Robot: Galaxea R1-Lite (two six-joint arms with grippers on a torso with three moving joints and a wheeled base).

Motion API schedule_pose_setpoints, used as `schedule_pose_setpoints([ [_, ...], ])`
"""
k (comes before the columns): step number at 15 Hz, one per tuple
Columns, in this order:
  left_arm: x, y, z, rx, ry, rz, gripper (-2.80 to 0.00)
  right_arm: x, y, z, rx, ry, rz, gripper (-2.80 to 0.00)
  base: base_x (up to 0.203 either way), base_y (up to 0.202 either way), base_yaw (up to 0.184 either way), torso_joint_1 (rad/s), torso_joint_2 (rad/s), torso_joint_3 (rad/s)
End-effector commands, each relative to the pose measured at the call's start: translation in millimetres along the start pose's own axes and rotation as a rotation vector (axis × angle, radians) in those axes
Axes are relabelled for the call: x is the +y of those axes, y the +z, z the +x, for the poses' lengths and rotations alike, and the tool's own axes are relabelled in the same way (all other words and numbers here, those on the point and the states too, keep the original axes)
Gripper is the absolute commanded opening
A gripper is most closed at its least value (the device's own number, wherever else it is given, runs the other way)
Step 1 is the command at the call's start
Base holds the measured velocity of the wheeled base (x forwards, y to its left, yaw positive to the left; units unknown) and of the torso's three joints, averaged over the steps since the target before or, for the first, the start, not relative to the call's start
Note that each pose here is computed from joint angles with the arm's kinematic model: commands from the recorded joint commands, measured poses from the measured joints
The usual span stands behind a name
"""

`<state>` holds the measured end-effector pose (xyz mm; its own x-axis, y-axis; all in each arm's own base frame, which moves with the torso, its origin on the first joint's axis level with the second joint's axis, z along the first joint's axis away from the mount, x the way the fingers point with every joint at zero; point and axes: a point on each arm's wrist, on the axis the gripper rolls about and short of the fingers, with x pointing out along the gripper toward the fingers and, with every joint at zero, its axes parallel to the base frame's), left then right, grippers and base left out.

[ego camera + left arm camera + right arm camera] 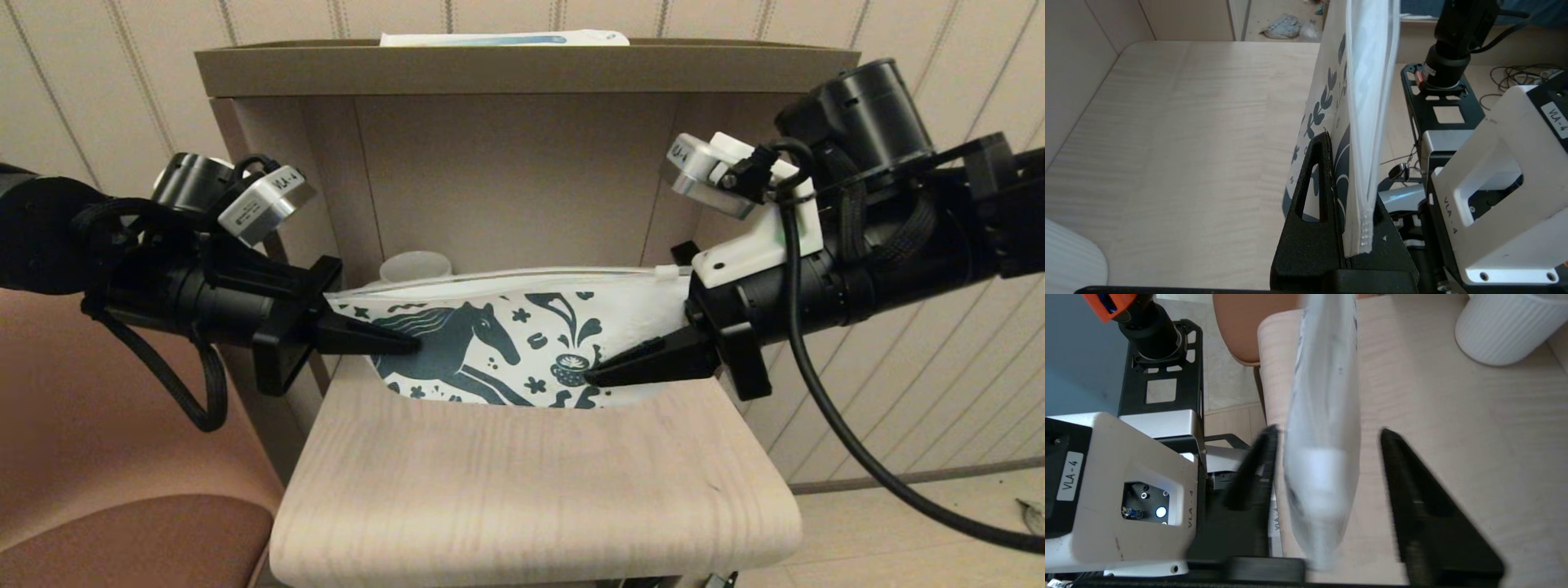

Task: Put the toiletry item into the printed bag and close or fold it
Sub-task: Hand it to the other hand

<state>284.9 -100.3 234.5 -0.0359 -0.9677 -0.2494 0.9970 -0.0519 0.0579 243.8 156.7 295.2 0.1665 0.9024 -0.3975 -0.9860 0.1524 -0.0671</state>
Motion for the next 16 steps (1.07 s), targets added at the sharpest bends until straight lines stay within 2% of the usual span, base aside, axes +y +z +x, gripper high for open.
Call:
schedule_pose_setpoints([
  [1, -0.6, -0.2, 0.0, -0.005, -0.006, 0.002, -2.80, 0.9, 1.6, 1.2, -0.004, 0.009, -0.006, -2.80, 0.000, 0.000, 0.000, 0.000, 0.00, 0.000],
  [10, -2.0, -5.4, 1.6, 0.000, -0.013, -0.007, -2.80, 3.6, -1.2, 0.2, 0.001, 0.013, 0.000, -2.80, 0.000, 0.000, 0.000, 0.000, 0.00, 0.000],
  [14, -3.1, -5.9, 1.0, -0.002, -0.013, 0.013, -2.80, 4.6, -1.5, -0.6, 0.002, 0.013, 0.002, -2.80, 0.000, 0.000, 0.000, 0.000, 0.00, 0.000],
  [15, -4.4, -5.0, 0.7, -0.002, -0.013, 0.015, 0.00, 5.0, -1.2, -1.0, 0.001, 0.012, 0.001, -2.80, 0.000, 0.000, 0.000, 0.000, 0.00, 0.000],
  [16, -4.9, -3.3, -0.1, -0.003, -0.011, 0.017, 0.00, 4.9, -0.8, -1.2, 0.000, 0.012, 0.000, -2.80, 0.000, 0.000, 0.000, 0.000, 0.00, 0.000],
])
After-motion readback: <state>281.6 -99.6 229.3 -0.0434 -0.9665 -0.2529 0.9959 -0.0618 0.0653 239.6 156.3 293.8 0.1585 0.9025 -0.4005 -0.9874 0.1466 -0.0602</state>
